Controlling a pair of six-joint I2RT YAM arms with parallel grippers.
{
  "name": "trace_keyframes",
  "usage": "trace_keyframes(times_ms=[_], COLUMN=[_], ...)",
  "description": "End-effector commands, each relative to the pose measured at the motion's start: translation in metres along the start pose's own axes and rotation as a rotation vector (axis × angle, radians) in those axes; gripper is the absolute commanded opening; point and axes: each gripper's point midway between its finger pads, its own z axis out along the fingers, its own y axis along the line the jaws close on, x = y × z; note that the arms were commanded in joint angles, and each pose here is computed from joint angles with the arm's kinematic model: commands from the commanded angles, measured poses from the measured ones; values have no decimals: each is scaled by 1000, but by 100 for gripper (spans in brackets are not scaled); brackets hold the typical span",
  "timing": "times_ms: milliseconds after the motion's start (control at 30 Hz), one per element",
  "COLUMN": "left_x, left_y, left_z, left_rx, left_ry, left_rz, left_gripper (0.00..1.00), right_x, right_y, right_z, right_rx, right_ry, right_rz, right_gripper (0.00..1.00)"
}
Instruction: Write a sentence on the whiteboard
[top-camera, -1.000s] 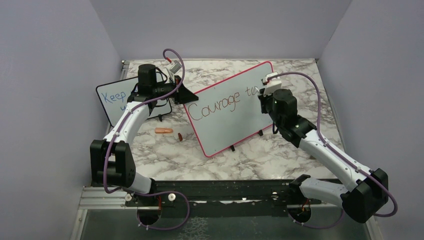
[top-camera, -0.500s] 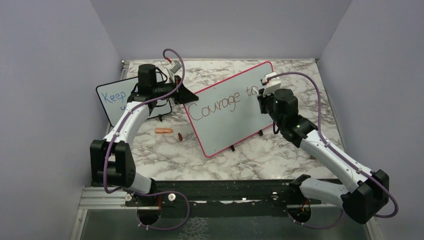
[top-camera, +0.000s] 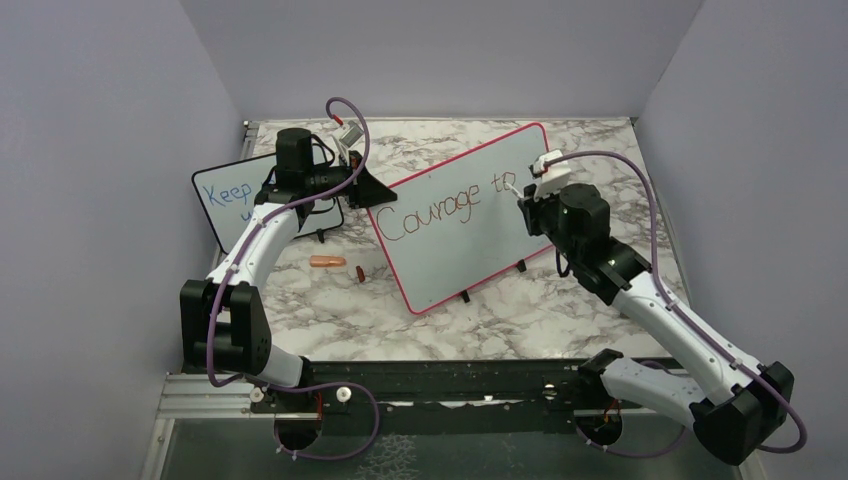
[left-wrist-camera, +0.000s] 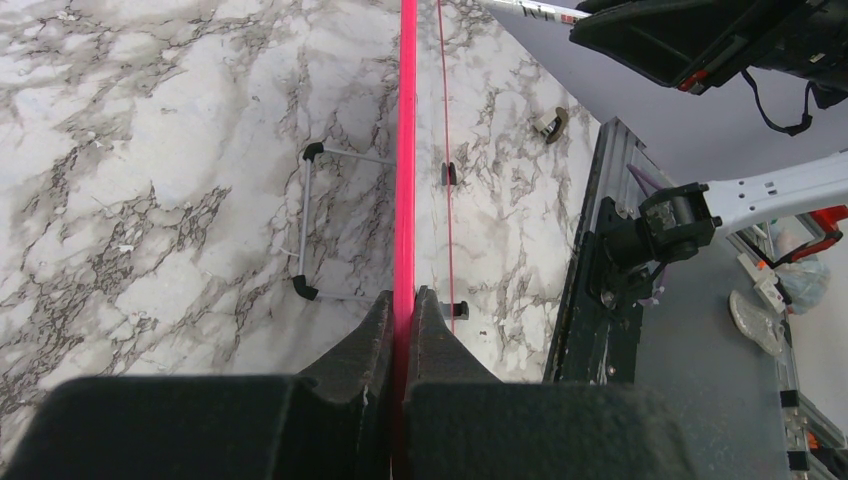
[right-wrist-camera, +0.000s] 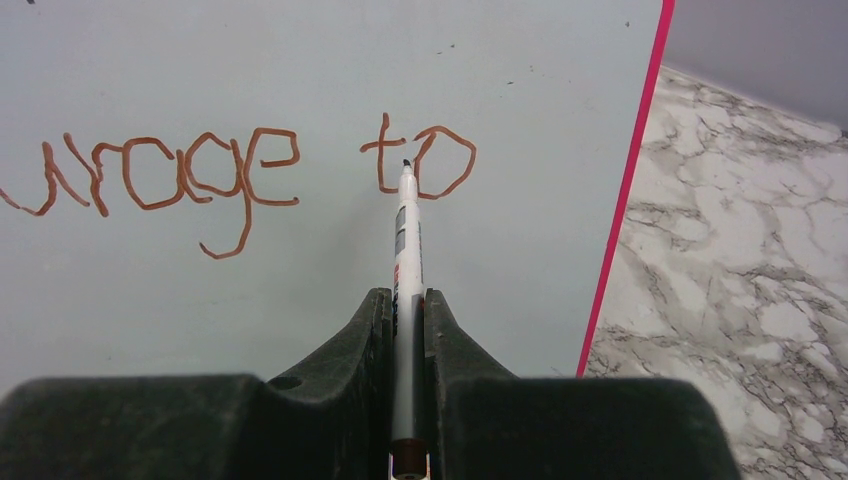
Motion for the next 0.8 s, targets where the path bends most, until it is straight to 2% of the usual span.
trace_keyframes(times_ms=[0, 467, 767], left_x=[33, 28, 27], left_y=[23, 24, 26], left_z=[7, 4, 4], left_rx=[-84, -120, -133], left_ry=[75, 63, 58], left_rz=[-35, -32, -33], left_gripper=[0, 0, 0], right_x=[-2, 12, 25], right_y=[11, 49, 102], right_z=[-12, -26, -39], right_rx=[-64, -143, -159], right_ry=[2, 13, 2], right_rz=[21, 39, -18], right_gripper=[1, 1, 1])
